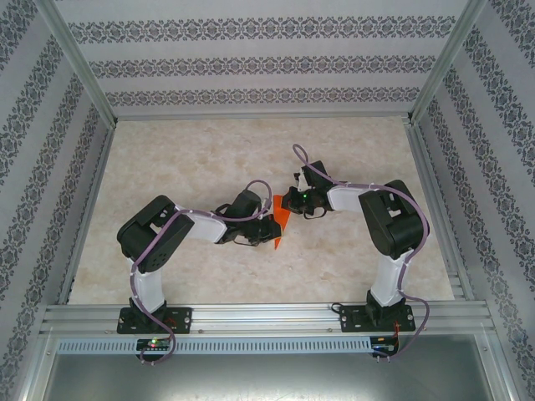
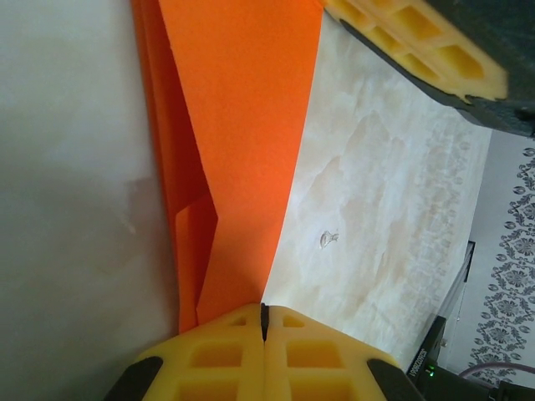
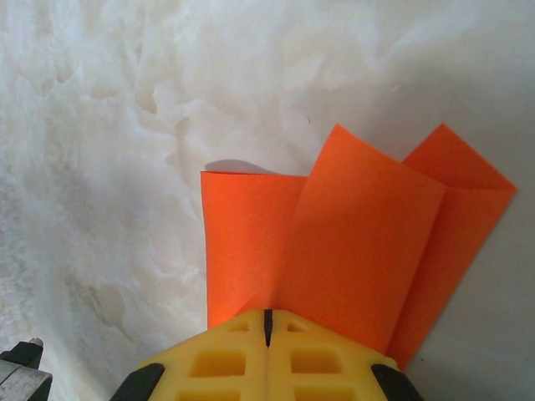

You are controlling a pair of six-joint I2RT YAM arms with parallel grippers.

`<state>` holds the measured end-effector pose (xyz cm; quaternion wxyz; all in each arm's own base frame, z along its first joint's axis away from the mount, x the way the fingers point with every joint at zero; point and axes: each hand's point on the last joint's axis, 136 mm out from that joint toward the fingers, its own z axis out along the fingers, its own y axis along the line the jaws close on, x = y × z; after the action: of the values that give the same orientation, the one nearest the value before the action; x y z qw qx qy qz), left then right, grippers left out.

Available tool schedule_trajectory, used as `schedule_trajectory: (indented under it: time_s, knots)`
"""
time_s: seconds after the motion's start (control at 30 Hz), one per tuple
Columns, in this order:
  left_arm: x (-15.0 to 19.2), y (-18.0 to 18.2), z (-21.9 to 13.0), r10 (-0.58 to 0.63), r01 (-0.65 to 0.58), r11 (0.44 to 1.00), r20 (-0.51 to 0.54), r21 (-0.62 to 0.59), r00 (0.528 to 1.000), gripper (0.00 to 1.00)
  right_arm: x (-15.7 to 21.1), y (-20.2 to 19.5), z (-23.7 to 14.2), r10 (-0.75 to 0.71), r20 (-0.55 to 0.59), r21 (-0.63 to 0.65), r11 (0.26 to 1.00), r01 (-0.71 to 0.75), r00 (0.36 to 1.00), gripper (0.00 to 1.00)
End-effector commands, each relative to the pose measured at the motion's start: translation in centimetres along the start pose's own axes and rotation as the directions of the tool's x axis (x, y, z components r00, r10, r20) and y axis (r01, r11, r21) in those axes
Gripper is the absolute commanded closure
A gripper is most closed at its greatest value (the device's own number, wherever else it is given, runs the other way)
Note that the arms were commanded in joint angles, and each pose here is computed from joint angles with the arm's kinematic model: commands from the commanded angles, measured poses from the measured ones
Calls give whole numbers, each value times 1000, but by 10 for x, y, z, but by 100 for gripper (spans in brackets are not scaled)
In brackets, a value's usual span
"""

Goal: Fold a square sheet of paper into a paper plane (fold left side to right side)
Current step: Fold the wing for the fifth time at the center of the table.

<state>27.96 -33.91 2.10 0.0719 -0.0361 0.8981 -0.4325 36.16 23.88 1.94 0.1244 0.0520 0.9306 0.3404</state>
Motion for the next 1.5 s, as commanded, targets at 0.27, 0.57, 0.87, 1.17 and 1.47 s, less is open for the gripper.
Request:
schedule_trajectory:
  time_s: [0.27, 0.57, 0.87, 1.17, 1.47]
  knots:
    - [24, 39, 11, -81, 77, 993, -43, -87, 996, 100, -9, 46, -55, -89, 141, -167, 980, 112, 986, 100]
    - [25, 38, 11, -77, 73, 993, -43, -88, 996, 100, 40, 48, -29, -106, 58, -208, 971, 116, 993, 100]
    - [25, 38, 10, -74, 70, 993, -46, -93, 996, 100, 42, 25, -5, -103, 33, -146, 984, 107, 994, 100]
    - [25, 36, 10, -71, 66, 994, -47, -89, 996, 100, 31, 7, 4, -104, 46, -105, 988, 109, 993, 100]
    - [25, 36, 10, -70, 65, 994, -52, -91, 996, 100, 12, -4, 2, -110, 72, -84, 990, 116, 991, 100]
